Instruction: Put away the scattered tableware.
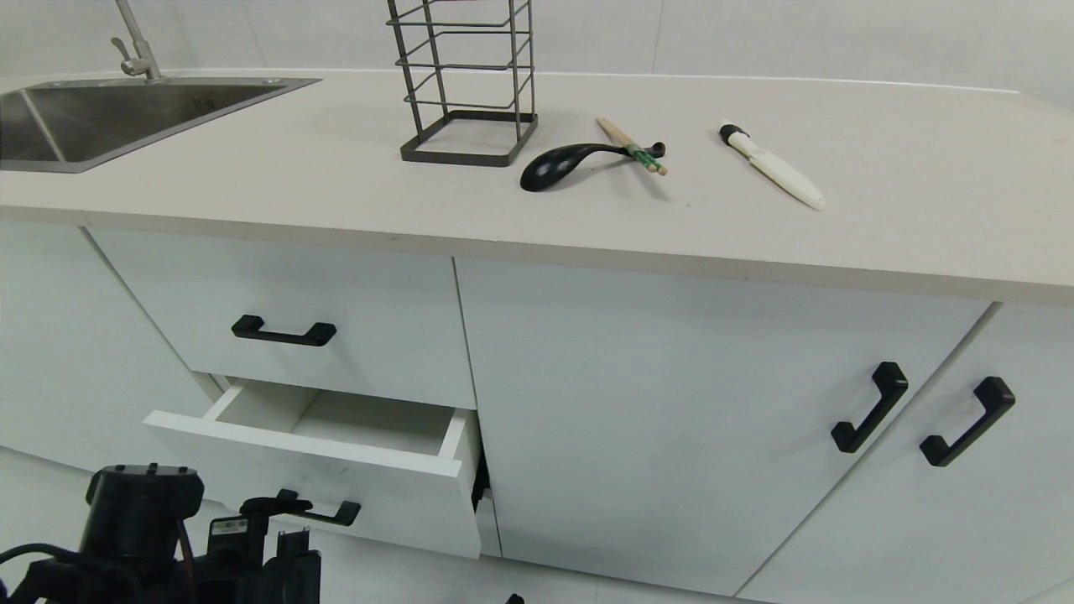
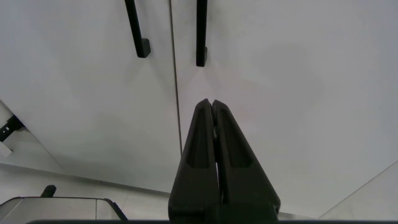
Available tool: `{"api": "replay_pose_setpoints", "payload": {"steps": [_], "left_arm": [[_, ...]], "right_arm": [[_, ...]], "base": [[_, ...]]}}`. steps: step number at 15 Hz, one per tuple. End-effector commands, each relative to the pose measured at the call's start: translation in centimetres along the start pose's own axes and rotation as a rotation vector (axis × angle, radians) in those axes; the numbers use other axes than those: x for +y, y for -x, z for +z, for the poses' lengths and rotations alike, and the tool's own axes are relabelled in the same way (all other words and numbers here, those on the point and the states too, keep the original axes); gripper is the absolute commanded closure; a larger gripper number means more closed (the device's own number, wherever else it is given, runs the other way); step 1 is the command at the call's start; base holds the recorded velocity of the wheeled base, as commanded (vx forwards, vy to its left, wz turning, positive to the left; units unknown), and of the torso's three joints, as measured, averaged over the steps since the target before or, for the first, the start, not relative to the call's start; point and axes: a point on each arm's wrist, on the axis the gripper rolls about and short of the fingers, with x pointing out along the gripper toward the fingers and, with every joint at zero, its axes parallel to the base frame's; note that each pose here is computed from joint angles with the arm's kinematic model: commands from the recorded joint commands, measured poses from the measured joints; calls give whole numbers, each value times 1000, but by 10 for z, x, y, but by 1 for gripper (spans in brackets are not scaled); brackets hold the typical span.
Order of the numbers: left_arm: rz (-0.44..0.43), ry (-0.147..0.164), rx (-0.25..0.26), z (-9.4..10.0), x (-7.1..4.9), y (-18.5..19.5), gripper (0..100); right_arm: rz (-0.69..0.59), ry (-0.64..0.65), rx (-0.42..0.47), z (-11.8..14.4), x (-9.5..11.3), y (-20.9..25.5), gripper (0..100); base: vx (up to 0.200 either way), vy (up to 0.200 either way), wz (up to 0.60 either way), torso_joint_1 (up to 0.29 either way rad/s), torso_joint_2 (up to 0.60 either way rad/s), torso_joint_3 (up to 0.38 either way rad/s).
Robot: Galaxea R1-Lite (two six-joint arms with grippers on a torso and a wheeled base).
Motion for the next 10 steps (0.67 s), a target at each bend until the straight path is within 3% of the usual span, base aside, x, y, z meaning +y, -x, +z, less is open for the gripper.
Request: {"api": "replay_pose_setpoints", "payload": {"steps": [1, 3, 5, 6, 7, 9, 10], "left_arm": [[126, -58, -83, 15, 6, 24, 0], [126, -103, -169, 26, 5, 27, 0], [144, -115, -228, 35, 9, 29, 0], [150, -121, -285, 47, 11, 31, 0], [147, -124, -298, 50, 11, 31, 0], [140, -78, -300, 53, 13, 29, 0], [147, -51, -287, 53, 21, 23, 0]], "right_arm": [[1, 0, 0, 0, 0, 0, 100], [1, 0, 0, 0, 0, 0, 100], [1, 0, 0, 0, 0, 0, 100], [1, 0, 0, 0, 0, 0, 100], [1, 0, 0, 0, 0, 0, 100], [1, 0, 0, 0, 0, 0, 100], [1, 0, 0, 0, 0, 0, 100]], "base": [[0, 0, 0, 0, 0, 0], [0, 0, 0, 0, 0, 0], [0, 0, 0, 0, 0, 0], [0, 0, 0, 0, 0, 0], [0, 0, 0, 0, 0, 0], [0, 0, 0, 0, 0, 0], [0, 0, 0, 0, 0, 0]]}}
